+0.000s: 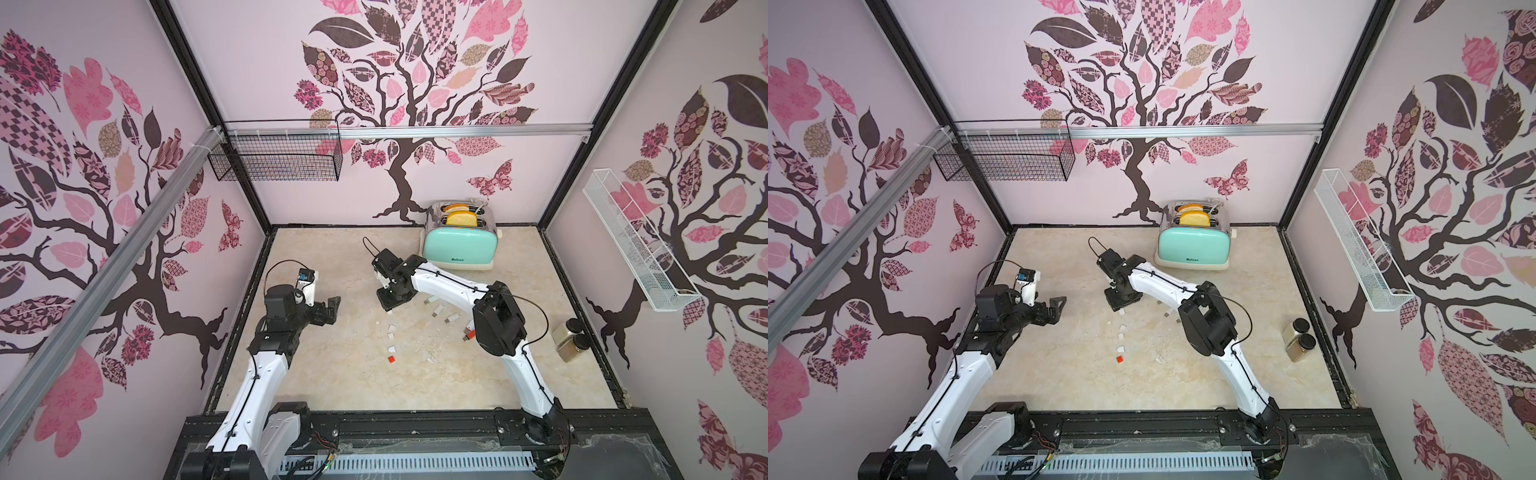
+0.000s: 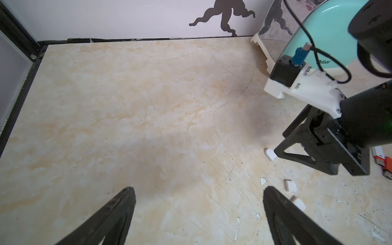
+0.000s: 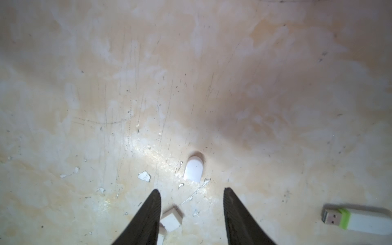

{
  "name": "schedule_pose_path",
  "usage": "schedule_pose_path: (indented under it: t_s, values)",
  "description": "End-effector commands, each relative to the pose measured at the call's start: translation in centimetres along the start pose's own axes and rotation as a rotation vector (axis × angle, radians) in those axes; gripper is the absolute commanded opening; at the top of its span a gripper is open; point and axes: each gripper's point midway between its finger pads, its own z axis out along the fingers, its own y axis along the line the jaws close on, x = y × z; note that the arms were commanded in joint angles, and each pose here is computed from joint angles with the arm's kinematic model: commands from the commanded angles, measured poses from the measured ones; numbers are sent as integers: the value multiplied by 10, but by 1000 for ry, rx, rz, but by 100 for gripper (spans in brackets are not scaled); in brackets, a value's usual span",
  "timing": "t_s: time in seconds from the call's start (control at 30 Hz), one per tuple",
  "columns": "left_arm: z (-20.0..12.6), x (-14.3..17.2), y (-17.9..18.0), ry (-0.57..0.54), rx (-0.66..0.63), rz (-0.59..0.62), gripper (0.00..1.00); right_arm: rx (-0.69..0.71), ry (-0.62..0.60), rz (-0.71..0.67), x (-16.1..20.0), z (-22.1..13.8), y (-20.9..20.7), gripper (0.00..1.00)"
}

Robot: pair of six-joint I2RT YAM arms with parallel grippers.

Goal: Close the usb drive cover
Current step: Pick up the cover from the center of the board.

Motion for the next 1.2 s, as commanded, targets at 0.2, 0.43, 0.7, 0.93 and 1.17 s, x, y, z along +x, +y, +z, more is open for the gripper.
schedule_pose_path:
  t_s: [0.2, 0.43, 0.7, 0.93, 1.17]
  values:
    - [-2, -7, -4, -20, 6, 4, 98, 128, 75, 187, 13, 11, -7, 49]
    - [-1, -6, -5, -20, 10, 8, 98, 145, 98, 236, 18, 20, -8, 48]
    - [-2, -8, -8, -24, 16, 12, 98, 139, 113, 246, 19, 34, -6, 46]
    - [-1, -7, -10, -20, 23, 12, 98, 123, 117, 243, 17, 36, -3, 43]
    - [1, -4, -11, -12, 26, 16, 98, 142, 169, 231, 31, 56, -7, 35]
